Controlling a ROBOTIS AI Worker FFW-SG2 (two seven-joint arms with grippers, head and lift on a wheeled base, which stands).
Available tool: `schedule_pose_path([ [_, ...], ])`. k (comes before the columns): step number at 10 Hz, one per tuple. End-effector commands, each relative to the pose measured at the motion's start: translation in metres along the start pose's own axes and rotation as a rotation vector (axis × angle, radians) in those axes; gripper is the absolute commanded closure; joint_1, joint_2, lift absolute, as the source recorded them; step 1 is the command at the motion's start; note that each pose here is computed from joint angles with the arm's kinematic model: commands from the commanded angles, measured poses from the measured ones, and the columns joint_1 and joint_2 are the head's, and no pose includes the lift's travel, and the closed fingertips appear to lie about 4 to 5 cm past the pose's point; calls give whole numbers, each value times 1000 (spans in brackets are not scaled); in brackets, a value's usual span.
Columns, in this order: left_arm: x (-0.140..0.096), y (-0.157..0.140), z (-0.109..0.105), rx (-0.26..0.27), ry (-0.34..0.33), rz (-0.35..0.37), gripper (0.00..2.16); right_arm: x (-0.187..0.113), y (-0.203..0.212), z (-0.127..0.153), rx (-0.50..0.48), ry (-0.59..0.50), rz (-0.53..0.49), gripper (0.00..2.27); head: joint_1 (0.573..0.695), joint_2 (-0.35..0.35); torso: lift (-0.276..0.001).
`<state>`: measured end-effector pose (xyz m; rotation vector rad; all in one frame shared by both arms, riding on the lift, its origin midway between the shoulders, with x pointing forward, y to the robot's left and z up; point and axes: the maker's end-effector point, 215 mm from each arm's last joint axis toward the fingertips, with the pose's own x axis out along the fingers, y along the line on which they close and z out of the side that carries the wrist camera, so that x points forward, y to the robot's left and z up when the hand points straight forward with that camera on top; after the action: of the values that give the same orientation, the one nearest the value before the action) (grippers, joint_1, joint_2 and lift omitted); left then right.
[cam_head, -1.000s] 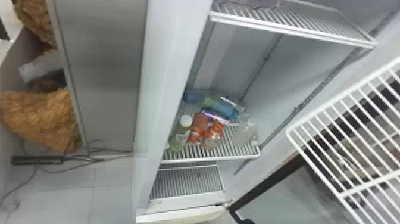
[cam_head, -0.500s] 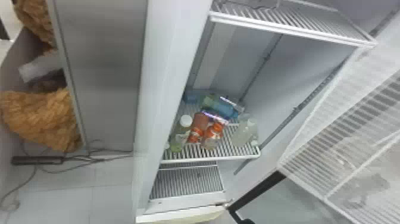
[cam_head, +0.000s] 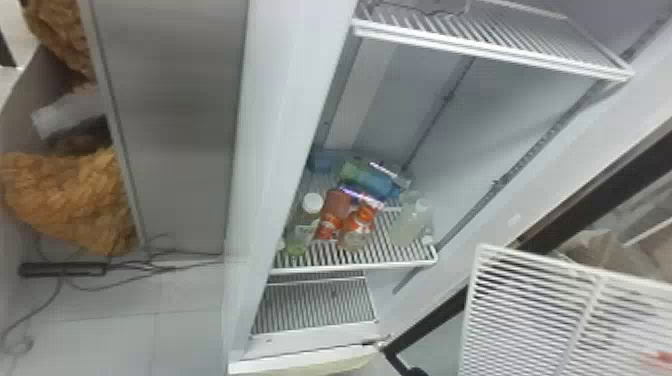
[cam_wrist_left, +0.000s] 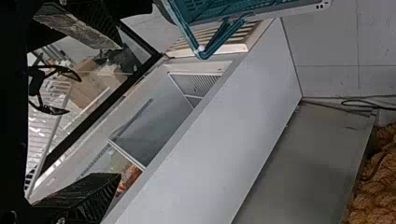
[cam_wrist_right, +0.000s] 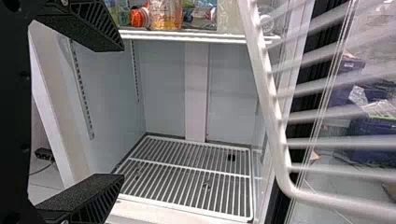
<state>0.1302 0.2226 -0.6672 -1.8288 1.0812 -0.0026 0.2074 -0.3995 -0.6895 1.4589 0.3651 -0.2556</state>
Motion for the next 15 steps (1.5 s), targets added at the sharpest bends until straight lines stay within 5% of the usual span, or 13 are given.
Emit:
schedule_pose_path([
  [1,0,0,0,0,0,0,-2,0,0,0,0,0,0,-2,695,-350,0],
  [15,0,0,0,0,0,0,-2,0,0,0,0,0,0,-2,695,-350,0],
])
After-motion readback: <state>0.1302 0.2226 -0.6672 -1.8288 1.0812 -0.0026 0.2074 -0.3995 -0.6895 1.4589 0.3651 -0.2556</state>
